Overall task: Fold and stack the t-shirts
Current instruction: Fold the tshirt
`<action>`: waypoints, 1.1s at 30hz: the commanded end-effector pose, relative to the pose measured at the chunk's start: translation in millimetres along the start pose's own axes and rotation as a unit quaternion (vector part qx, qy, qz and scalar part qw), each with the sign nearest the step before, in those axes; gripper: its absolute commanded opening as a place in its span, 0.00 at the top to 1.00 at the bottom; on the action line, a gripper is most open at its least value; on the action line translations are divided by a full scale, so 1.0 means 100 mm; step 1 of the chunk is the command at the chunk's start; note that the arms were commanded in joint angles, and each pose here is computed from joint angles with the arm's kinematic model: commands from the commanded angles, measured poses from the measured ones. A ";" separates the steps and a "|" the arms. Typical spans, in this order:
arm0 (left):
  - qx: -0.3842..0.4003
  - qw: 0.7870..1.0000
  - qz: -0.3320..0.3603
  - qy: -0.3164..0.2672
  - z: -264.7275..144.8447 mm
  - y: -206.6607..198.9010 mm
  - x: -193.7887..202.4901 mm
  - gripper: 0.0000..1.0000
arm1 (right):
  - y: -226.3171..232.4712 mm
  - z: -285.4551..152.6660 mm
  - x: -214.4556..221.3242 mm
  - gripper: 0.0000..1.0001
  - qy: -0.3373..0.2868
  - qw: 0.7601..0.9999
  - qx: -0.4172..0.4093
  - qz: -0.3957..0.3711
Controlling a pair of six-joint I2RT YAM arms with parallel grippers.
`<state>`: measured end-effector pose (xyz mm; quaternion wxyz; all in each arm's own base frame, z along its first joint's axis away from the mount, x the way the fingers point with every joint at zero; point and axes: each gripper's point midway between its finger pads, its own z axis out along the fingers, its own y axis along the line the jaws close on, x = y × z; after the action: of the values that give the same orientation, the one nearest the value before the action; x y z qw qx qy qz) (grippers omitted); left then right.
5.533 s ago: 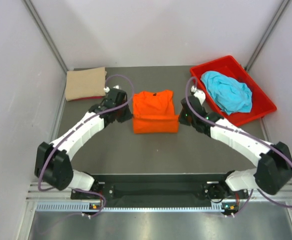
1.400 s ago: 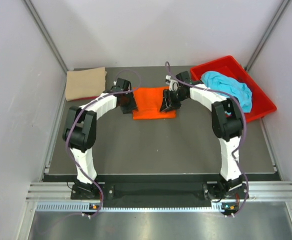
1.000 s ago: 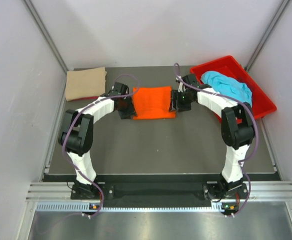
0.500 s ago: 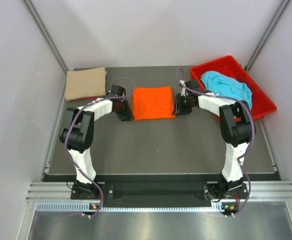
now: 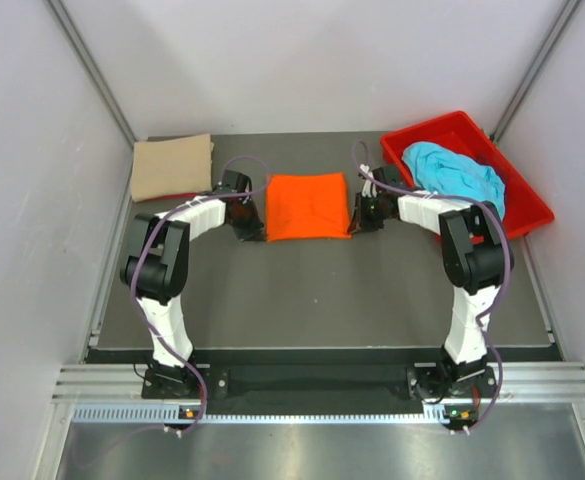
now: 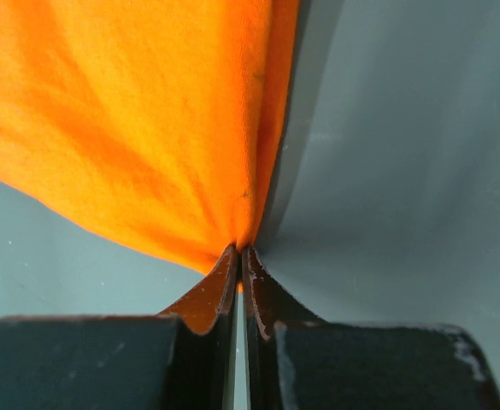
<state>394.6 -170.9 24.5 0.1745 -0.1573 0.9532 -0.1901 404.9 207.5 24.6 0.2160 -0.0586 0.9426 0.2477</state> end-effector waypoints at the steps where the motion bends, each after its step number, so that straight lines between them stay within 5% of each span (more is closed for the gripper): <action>1: -0.004 1.000 -0.001 0.014 -0.06 0.07 0.11 1.00 | 0.05 -0.17 0.04 1.00 -0.004 1.000 -0.010 -0.009; 14: 0.028 1.000 -0.010 0.009 -0.32 0.13 0.44 1.00 | 0.03 -0.35 0.37 1.00 0.000 1.000 -0.011 -0.012; 16: 0.049 0.999 0.001 -0.003 -0.34 0.06 0.38 0.90 | 0.02 -0.32 0.40 1.00 0.003 1.000 -0.010 -0.011; 17: 0.060 0.998 0.006 -0.008 -0.36 -0.01 0.33 0.74 | 0.01 -0.32 0.41 1.00 0.003 1.000 -0.012 -0.010; 21: 0.093 0.995 0.020 -0.030 -0.37 -0.18 0.14 0.60 | 0.00 -0.30 0.40 1.00 0.002 1.000 -0.011 -0.006; 33: 0.108 0.993 0.027 -0.045 -0.15 -0.27 -0.10 0.57 | -0.01 -0.32 0.36 1.00 -0.002 1.000 -0.006 -0.006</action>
<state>384.2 -182.1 41.9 0.2083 -0.1368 0.9326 -0.2611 355.8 193.2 22.7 0.2001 -0.0592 0.9454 0.2502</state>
